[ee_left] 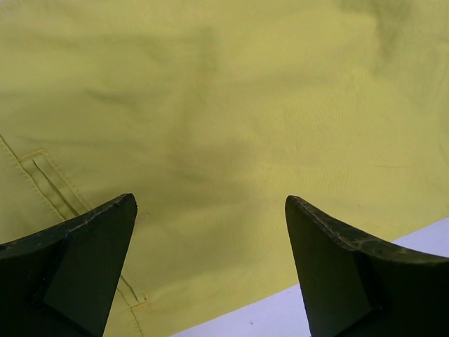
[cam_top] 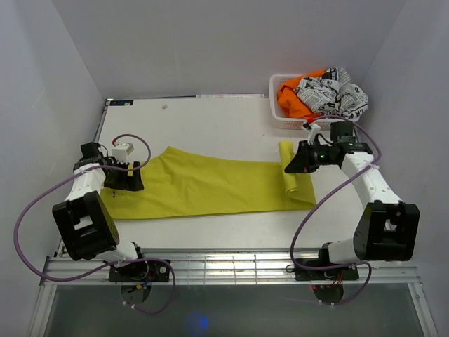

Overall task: Fold and stack the trousers
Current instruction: Fold the trousers

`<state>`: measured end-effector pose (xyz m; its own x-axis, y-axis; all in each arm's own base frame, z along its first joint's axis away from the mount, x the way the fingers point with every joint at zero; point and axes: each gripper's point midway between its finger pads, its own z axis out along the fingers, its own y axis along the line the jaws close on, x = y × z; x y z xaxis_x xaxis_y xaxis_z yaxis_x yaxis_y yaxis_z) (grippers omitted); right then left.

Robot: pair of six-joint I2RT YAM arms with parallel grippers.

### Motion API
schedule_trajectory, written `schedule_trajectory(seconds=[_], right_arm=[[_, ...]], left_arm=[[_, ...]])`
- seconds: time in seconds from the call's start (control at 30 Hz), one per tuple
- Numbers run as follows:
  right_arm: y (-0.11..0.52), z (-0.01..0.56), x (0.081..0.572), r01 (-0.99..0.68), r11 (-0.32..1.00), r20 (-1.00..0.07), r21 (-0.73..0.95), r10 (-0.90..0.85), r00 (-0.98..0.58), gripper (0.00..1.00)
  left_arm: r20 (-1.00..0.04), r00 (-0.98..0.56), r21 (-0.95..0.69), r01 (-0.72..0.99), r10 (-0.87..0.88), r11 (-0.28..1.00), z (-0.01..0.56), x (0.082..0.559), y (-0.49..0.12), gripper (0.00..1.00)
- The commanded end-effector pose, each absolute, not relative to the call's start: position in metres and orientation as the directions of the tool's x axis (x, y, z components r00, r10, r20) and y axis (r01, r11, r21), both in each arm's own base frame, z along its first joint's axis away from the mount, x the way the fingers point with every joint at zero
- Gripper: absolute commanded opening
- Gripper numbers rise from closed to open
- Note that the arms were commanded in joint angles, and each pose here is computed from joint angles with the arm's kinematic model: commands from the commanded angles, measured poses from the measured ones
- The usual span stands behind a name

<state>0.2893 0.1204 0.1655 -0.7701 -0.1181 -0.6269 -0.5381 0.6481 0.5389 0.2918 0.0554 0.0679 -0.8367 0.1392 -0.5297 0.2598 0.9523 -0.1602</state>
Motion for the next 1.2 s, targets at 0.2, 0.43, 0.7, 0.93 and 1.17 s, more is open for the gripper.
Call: schedule_trajectory(seconds=[0.2, 0.43, 0.7, 0.93, 1.17], right_arm=[[0.235, 0.175, 0.295, -0.606, 0.482, -0.672, 0.633, -0.046, -0.739, 0.08], [0.295, 0.170, 0.289, -0.650, 0.421, -0.682, 0.633, -0.096, -0.725, 0.08], [0.343, 0.157, 0.277, -0.648, 0.372, -0.653, 0.665, -0.131, -0.746, 0.08], [0.372, 0.152, 0.274, -0.642, 0.350, -0.642, 0.682, -0.135, -0.755, 0.08], [0.385, 0.143, 0.280, -0.613, 0.359, -0.616, 0.704, -0.122, -0.778, 0.08]], left_arm=[[-0.516, -0.847, -0.152, 0.234, 0.124, 0.960, 0.059, 0.289, 0.057, 0.98], [-0.500, -0.862, -0.188, 0.205, 0.086, 0.960, 0.054, 0.290, 0.054, 0.98], [-0.483, -0.873, -0.169, 0.171, 0.069, 0.971, 0.048, 0.293, 0.061, 0.98], [-0.476, -0.877, -0.159, 0.163, 0.069, 0.974, 0.040, 0.289, 0.062, 0.98], [-0.471, -0.880, -0.160, 0.161, 0.068, 0.974, 0.036, 0.289, 0.062, 0.98]])
